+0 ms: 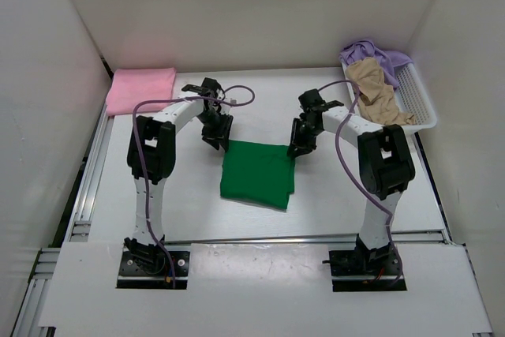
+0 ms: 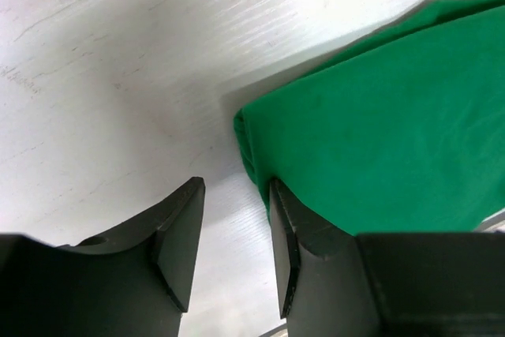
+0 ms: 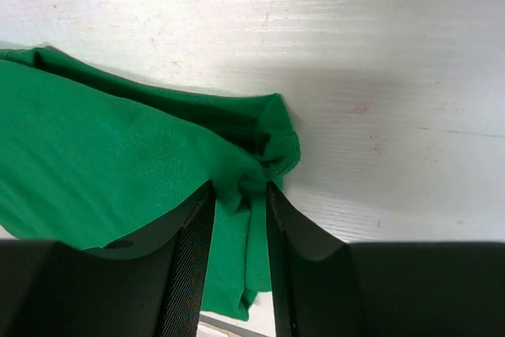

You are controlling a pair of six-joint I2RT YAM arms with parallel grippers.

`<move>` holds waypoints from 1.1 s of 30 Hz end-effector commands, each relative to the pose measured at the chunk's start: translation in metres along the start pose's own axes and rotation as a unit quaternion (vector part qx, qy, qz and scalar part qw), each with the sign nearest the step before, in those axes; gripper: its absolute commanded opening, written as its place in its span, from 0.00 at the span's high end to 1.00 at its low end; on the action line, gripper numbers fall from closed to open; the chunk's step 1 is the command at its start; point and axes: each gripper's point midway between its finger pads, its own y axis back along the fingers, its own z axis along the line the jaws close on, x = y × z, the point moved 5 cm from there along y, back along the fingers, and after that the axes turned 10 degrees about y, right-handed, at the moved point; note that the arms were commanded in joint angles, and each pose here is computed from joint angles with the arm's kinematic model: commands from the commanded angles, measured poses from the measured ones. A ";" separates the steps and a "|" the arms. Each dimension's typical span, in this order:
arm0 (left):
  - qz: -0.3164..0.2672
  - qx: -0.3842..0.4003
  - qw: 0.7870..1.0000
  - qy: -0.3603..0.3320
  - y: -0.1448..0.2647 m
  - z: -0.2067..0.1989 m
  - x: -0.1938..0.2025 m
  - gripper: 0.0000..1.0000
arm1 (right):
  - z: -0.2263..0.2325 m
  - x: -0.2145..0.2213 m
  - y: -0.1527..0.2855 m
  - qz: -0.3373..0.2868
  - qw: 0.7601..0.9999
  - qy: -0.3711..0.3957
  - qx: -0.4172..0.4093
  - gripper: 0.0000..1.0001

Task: Fold and stack the t-shirts
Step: Fold the long partially folded tshirt into a neat square

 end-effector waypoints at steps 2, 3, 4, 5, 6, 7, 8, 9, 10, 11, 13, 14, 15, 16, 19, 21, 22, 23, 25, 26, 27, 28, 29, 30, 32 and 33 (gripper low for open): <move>-0.036 0.034 0.999 -0.018 0.025 -0.019 -0.019 0.51 | 0.003 -0.010 0.024 -0.026 1.000 0.009 -0.002 0.63; -0.040 0.039 0.998 -0.019 0.028 -0.021 -0.021 0.51 | 0.004 -0.011 0.029 -0.033 0.999 0.011 -0.004 0.65; -0.040 0.039 0.998 -0.020 0.028 -0.021 -0.021 0.52 | 0.003 -0.009 0.026 -0.033 0.999 0.011 -0.004 0.66; -0.034 0.045 0.998 -0.018 0.024 -0.022 -0.020 0.52 | 0.004 -0.011 0.026 -0.038 0.999 0.012 -0.006 0.68; -0.038 0.046 0.998 -0.020 0.025 -0.023 -0.023 0.53 | 0.004 -0.009 0.021 -0.029 0.999 0.011 -0.012 0.72; -0.036 0.051 0.998 -0.020 0.023 -0.024 -0.024 0.53 | 0.000 -0.009 0.018 -0.024 1.000 0.005 -0.013 0.74; -0.034 0.052 0.998 -0.024 0.022 -0.027 -0.023 0.55 | 0.002 -0.012 0.017 -0.022 1.000 0.005 -0.020 0.75; -0.031 0.056 0.998 -0.023 0.019 -0.028 -0.024 0.56 | -0.003 -0.013 0.010 -0.018 1.000 -0.001 -0.017 0.80; -0.025 0.059 0.998 -0.021 0.016 -0.028 -0.024 0.63 | -0.001 -0.016 0.010 -0.018 1.000 0.000 -0.021 0.84; -0.025 0.059 0.998 -0.021 0.016 -0.028 -0.024 0.68 | -0.003 -0.018 0.007 -0.018 0.999 -0.005 -0.029 0.87; -0.014 0.058 0.998 -0.017 0.007 -0.025 -0.022 0.81 | -0.002 -0.028 0.008 -0.028 0.999 -0.011 -0.037 0.96; -0.009 0.057 0.998 -0.015 0.003 -0.023 -0.022 0.90 | -0.007 -0.029 0.006 -0.026 0.999 -0.021 -0.034 0.98; -0.005 0.056 0.998 -0.013 0.003 -0.023 -0.020 0.90 | -0.004 -0.035 0.008 -0.037 0.998 -0.023 -0.038 0.99; -0.005 0.056 0.998 -0.013 0.003 -0.023 -0.020 0.90 | -0.002 -0.037 0.009 -0.040 0.998 -0.021 -0.044 0.99; -0.002 0.054 0.998 -0.007 0.005 -0.018 -0.016 0.90 | -0.005 -0.046 0.015 -0.065 0.996 -0.036 -0.055 0.99; -0.012 0.035 0.999 -0.004 0.005 -0.009 -0.020 0.90 | -0.008 -0.047 0.009 -0.057 0.995 -0.049 -0.064 0.99; -0.023 0.031 0.999 -0.002 0.012 -0.006 -0.025 0.90 | -0.010 -0.048 0.001 -0.048 0.995 -0.056 -0.061 0.99; -0.024 0.026 0.999 -0.002 0.012 -0.005 -0.025 0.90 | -0.014 -0.047 -0.004 -0.040 0.995 -0.063 -0.065 0.99; -0.031 0.017 0.999 -0.003 0.014 -0.003 -0.028 0.90 | -0.015 -0.045 -0.017 -0.020 0.995 -0.067 -0.075 0.96; -0.036 0.018 0.999 -0.005 0.018 -0.005 -0.029 0.90 | -0.014 -0.048 -0.017 -0.022 0.994 -0.071 -0.076 0.93; -0.042 0.013 0.999 -0.007 0.023 -0.005 -0.030 0.90 | -0.014 -0.049 -0.018 -0.022 0.994 -0.071 -0.076 0.90; -0.043 0.007 0.999 -0.006 0.023 -0.004 -0.030 0.90 | -0.014 -0.050 -0.016 -0.024 0.995 -0.072 -0.070 0.81; -0.053 0.000 0.999 -0.008 0.029 -0.004 -0.031 0.84 | -0.017 -0.051 -0.017 -0.028 0.995 -0.072 -0.061 0.77; -0.056 -0.011 0.998 -0.008 0.032 -0.002 -0.030 0.76 | -0.014 -0.052 -0.009 -0.033 0.995 -0.070 -0.063 0.73; -0.069 -0.033 0.997 -0.009 0.047 0.001 -0.024 0.52 | -0.016 -0.056 0.003 -0.039 0.995 -0.074 -0.056 0.62; -0.090 -0.035 0.995 -0.015 0.062 -0.003 -0.024 0.45 | -0.013 -0.058 0.014 -0.042 0.995 -0.067 -0.056 0.58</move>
